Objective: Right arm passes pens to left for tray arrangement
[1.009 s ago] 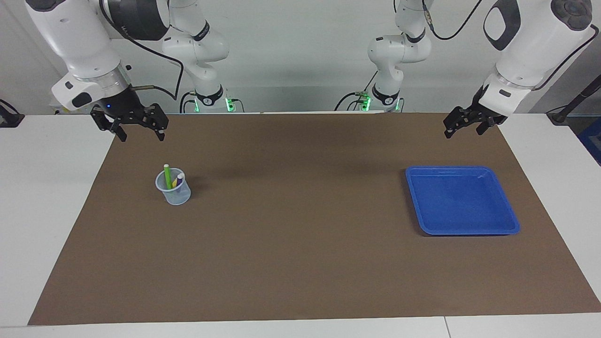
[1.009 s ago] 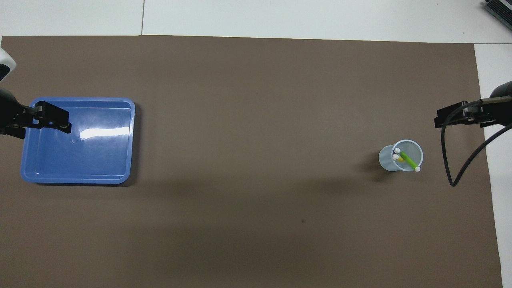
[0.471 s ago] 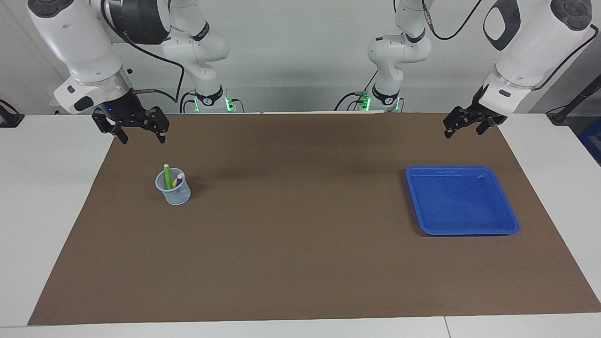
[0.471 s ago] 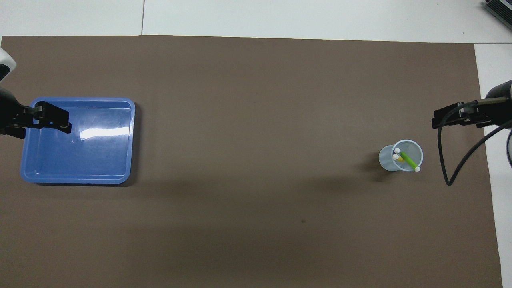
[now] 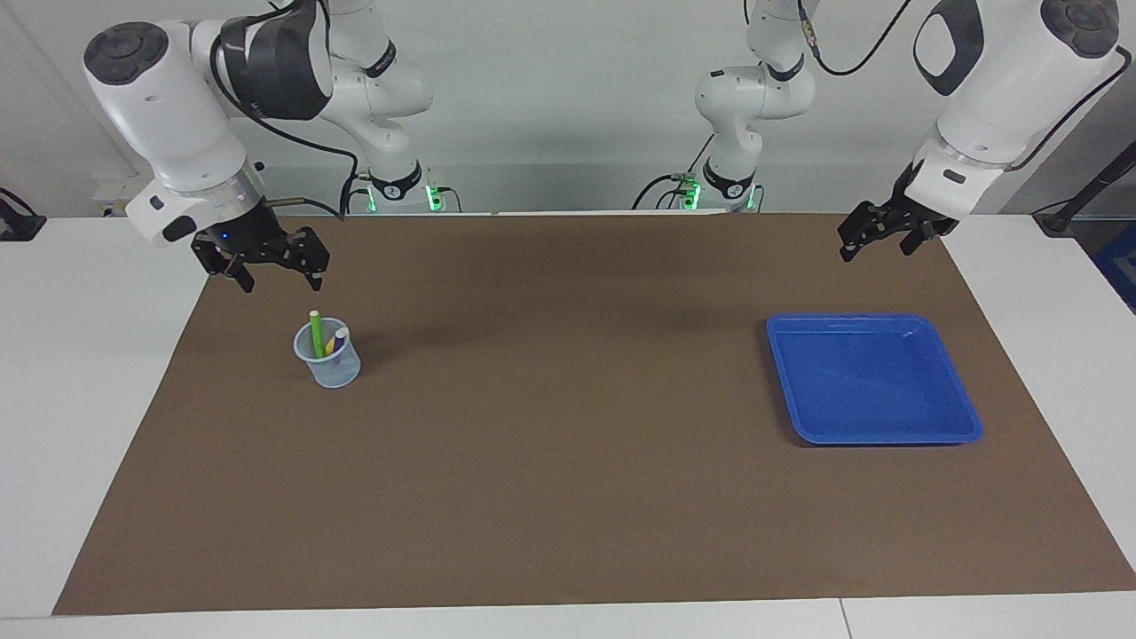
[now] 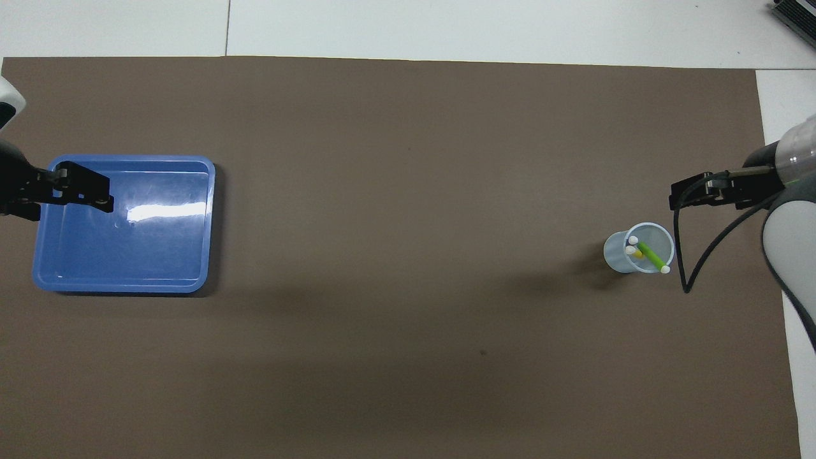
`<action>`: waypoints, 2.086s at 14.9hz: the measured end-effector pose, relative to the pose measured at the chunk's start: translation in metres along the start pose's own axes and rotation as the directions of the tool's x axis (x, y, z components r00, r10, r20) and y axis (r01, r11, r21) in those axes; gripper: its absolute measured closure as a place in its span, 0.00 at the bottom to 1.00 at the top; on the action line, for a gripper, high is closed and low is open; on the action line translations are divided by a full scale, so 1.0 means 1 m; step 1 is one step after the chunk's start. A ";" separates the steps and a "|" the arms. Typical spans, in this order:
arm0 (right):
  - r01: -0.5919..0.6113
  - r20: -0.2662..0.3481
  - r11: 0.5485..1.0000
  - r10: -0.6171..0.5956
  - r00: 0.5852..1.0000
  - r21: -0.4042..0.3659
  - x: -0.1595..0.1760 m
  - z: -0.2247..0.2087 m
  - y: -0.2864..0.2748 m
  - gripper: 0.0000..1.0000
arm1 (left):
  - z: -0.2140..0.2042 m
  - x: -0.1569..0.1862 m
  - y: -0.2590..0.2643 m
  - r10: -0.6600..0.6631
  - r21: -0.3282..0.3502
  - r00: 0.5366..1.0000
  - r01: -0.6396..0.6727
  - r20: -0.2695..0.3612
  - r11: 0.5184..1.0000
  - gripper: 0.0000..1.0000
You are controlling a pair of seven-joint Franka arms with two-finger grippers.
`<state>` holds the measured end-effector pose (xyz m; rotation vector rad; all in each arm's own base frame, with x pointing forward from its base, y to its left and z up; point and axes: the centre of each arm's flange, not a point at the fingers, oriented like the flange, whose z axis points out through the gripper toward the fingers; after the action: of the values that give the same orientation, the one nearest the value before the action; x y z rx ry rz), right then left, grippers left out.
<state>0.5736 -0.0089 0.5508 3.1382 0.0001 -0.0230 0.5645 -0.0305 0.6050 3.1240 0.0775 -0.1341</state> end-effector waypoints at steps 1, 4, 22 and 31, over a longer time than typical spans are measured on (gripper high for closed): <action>0.003 0.006 1.000 -0.003 1.000 0.001 -0.001 0.007 0.000 0.00 | 0.000 0.000 0.000 0.000 0.000 1.000 0.000 0.000 1.000 0.00; 0.014 0.022 1.000 -0.014 1.000 0.002 -0.005 0.024 -0.005 0.00 | 0.000 0.000 0.000 0.000 0.000 1.000 0.000 0.000 1.000 0.00; 0.062 -0.008 0.998 -0.062 0.998 -0.021 -0.005 0.120 -0.027 0.00 | 0.000 0.000 0.000 0.000 0.000 1.000 0.000 0.000 1.000 0.00; 0.064 0.036 0.998 -0.064 0.997 -0.019 -0.023 0.148 -0.026 0.01 | 0.000 0.000 0.000 0.000 0.000 1.000 0.000 0.000 1.000 0.00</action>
<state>0.5485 0.0164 0.4027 3.1155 0.1003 -0.0785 0.5645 -0.0305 0.6050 3.1240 0.0775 -0.1341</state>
